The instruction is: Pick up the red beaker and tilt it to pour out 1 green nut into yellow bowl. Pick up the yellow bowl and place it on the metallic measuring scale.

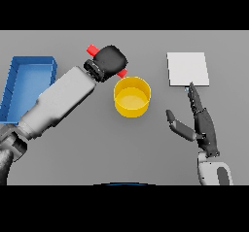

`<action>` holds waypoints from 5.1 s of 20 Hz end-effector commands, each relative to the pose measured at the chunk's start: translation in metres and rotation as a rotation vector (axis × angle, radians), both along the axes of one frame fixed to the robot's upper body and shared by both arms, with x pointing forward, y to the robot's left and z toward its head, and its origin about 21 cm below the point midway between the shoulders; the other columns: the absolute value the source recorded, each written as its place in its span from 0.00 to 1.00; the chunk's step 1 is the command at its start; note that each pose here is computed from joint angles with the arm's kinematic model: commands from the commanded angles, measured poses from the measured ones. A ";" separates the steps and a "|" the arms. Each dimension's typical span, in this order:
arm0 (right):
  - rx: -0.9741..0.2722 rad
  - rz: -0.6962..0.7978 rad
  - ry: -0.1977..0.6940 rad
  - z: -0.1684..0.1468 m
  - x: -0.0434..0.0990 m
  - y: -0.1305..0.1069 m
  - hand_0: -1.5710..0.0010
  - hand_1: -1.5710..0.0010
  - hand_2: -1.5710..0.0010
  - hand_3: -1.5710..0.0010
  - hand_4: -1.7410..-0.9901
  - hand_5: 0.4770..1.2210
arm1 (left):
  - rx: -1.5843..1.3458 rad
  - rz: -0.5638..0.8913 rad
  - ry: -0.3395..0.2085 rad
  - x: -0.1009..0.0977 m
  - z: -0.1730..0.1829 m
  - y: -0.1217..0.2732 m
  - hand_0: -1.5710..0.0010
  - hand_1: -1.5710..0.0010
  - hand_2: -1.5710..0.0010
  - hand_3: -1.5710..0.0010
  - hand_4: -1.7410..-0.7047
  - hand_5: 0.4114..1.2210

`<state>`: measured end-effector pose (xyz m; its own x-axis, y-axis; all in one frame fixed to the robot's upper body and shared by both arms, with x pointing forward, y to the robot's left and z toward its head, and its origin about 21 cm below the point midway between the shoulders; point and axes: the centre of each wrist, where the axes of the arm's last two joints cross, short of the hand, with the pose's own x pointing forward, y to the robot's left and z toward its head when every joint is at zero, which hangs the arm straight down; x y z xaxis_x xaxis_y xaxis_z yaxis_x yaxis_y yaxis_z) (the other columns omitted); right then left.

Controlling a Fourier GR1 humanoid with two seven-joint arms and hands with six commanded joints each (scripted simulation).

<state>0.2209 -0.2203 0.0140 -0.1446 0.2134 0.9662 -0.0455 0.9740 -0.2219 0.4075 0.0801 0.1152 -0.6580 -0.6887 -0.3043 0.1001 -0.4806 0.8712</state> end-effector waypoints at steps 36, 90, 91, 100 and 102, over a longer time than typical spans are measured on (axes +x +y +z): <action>0.000 0.026 -0.039 -0.001 0.008 0.006 1.00 1.00 1.00 1.00 0.85 0.14 | -0.037 0.343 -0.381 0.066 0.243 0.059 0.00 0.00 0.00 0.04 0.01 1.00; -0.792 0.400 -0.130 0.041 0.063 0.016 1.00 1.00 1.00 1.00 0.80 0.20 | -1.163 1.154 0.168 -0.046 -0.015 0.254 1.00 1.00 1.00 1.00 0.90 0.34; -0.855 0.445 -0.145 0.048 0.068 0.020 1.00 1.00 1.00 1.00 0.79 0.21 | -1.165 1.155 0.177 -0.047 -0.016 0.253 1.00 1.00 1.00 1.00 0.90 0.34; -1.192 0.760 -0.208 0.048 0.102 0.056 1.00 1.00 1.00 1.00 0.78 0.22 | -1.163 1.149 0.174 -0.051 -0.015 0.259 1.00 1.00 1.00 1.00 0.90 0.35; -1.228 0.808 -0.190 0.046 0.109 0.060 1.00 1.00 1.00 1.00 0.78 0.22 | -1.169 1.146 0.172 -0.049 -0.014 0.258 1.00 1.00 1.00 1.00 0.90 0.35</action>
